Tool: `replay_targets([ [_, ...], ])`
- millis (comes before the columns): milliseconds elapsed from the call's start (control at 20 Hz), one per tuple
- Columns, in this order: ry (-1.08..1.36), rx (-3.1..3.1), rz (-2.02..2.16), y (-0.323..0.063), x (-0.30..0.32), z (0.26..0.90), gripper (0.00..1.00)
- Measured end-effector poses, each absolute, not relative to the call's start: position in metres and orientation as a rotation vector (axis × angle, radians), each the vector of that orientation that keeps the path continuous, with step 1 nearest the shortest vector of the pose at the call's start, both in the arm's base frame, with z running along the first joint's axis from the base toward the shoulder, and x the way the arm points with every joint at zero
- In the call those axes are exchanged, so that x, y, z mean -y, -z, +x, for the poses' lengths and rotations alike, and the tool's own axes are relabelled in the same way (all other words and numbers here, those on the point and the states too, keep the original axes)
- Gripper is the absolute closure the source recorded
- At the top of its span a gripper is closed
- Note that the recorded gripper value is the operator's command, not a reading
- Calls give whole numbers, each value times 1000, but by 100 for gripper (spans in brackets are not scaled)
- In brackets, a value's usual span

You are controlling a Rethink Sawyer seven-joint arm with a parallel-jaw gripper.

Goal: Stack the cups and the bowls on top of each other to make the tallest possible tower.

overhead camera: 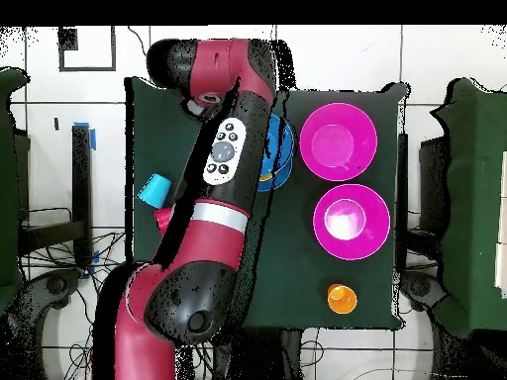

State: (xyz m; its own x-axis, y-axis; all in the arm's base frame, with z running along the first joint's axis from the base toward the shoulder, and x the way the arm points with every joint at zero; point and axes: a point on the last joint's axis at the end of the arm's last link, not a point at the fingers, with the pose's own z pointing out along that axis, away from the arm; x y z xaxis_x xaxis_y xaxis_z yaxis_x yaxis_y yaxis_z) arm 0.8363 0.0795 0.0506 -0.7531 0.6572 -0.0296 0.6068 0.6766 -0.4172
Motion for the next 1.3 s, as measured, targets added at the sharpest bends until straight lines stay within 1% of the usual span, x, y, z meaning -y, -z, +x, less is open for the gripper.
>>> replay_targets([
  [200, -619, 2750, -1043, -45, -79, 834, 100],
  [400, -619, 2742, -1040, -48, -82, 833, 100],
  [750, -620, 2748, -1042, -63, -93, 831, 100],
  [1000, -677, 2750, -1040, -78, -96, 825, 100],
  [1300, -730, 2721, -1045, -85, -92, 811, 100],
])
